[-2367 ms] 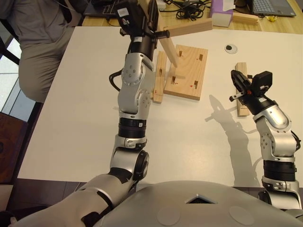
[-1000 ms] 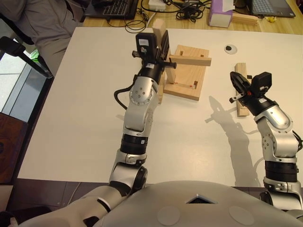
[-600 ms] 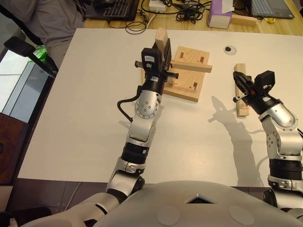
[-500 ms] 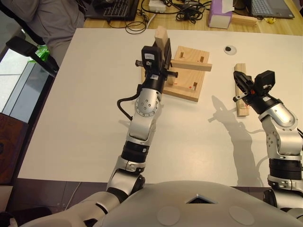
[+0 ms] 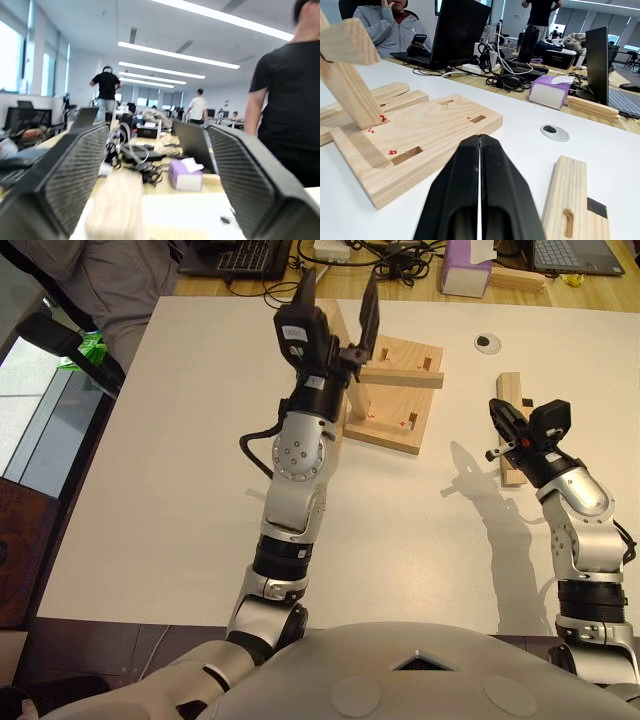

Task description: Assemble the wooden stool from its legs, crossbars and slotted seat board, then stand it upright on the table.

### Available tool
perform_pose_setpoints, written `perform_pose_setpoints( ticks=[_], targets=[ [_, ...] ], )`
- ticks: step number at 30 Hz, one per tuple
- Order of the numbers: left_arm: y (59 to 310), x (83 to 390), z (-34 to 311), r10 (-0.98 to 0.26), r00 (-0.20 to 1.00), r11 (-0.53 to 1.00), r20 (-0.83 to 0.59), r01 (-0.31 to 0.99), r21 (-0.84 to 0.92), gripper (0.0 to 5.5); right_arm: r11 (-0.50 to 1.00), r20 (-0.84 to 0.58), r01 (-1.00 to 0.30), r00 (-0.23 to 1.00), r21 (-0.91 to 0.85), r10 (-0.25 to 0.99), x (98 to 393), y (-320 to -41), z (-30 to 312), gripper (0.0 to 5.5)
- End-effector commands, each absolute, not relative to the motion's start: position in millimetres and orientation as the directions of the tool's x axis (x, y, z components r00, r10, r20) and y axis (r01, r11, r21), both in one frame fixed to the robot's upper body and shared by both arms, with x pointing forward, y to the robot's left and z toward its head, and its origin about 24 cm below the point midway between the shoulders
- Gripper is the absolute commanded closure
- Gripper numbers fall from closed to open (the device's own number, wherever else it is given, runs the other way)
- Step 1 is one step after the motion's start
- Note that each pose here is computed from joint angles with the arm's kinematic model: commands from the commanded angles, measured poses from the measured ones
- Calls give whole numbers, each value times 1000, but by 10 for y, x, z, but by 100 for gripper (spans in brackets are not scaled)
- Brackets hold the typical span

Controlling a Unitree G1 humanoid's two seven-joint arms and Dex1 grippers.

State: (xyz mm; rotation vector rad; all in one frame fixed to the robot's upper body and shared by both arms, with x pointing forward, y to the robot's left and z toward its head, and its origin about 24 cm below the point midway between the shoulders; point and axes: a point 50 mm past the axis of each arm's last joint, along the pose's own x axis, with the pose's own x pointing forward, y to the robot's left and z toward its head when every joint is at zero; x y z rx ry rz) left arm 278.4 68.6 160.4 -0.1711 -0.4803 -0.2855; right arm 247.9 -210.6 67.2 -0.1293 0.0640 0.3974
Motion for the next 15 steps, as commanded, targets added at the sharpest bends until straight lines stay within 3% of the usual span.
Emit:
perform_pose_setpoints(
  ticks=[1, 5, 8, 12, 15],
  targets=[
    [820, 2767, 1960, -173, 770, 957, 614, 278, -78, 110, 927, -86, -354, 934, -119, 346, 2456, -2150, 626, 550],
    [1233, 2825, 2190, -61, 743, 989, 666, 137, -63, 49, 939, -83, -313, 949, -140, 304, 2442, -2217, 584, 550],
    [1713, 2925, 2243, 88, 756, 995, 649, -42, -86, 46, 946, -92, -284, 958, -159, 272, 2414, -2292, 547, 550],
    [2330, 3062, 1823, 322, 826, 947, 463, -275, -169, 46, 945, -116, -278, 958, -173, 261, 2347, -2310, 479, 550],
    [2420, 3042, 1515, 362, 858, 932, 364, -324, -161, 46, 940, -126, -290, 954, -178, 271, 2324, -2309, 471, 550]
  ],
)
